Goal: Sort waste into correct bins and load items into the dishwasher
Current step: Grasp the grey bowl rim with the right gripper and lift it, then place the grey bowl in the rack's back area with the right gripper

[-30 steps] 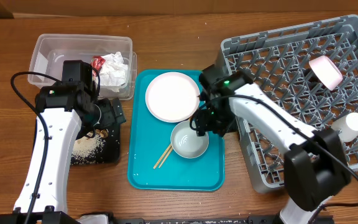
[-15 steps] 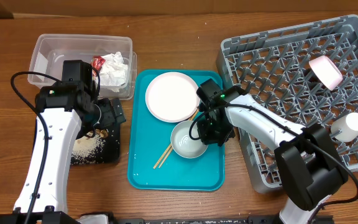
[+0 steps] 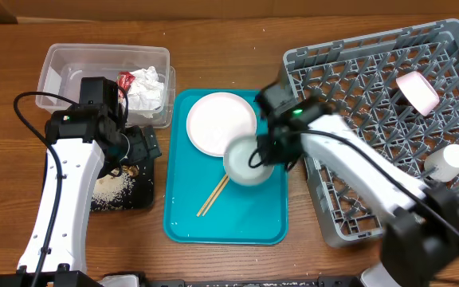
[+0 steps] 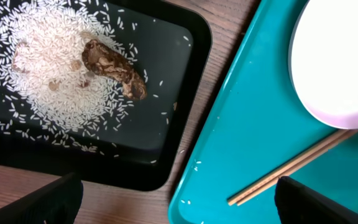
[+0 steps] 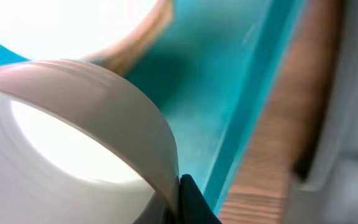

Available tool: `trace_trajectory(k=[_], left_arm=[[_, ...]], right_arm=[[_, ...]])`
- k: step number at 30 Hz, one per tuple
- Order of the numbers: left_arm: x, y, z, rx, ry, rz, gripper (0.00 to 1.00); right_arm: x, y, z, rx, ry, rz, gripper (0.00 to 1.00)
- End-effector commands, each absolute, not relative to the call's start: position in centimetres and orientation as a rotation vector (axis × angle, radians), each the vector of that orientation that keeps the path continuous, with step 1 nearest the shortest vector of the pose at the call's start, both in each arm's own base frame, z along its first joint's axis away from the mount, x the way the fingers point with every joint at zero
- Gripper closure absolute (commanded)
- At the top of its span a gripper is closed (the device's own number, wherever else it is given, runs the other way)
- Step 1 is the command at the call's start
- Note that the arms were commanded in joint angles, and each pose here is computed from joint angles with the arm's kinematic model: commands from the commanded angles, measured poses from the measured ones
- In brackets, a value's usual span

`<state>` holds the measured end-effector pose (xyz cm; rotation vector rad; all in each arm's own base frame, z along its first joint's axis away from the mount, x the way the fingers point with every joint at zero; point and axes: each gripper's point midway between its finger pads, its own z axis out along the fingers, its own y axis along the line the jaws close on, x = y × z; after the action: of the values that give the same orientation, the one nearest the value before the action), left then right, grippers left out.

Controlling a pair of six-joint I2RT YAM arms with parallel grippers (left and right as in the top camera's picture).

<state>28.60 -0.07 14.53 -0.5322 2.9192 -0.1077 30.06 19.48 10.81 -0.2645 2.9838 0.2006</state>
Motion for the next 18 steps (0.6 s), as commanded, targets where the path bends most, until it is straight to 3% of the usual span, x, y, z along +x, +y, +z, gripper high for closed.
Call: trace_trajectory(k=[1, 6, 18], left_arm=[[28.9, 0.0, 15.5, -0.526, 2.887, -0.114, 0.0], [29.1, 0.0, 15.6, -0.524, 2.879, -0.115, 0.0], [29.1, 0.0, 15.6, -0.525, 2.879, -0.115, 0.0]], right_arm=[[34.0, 15.4, 19.2, -0.103, 2.687, 0.068, 0.96], [37.8, 7.7, 25.4, 0.148, 2.404, -0.143, 0.96], [41.1, -8.5, 30.8, 0.645, 1.955, -0.784, 0.96]])
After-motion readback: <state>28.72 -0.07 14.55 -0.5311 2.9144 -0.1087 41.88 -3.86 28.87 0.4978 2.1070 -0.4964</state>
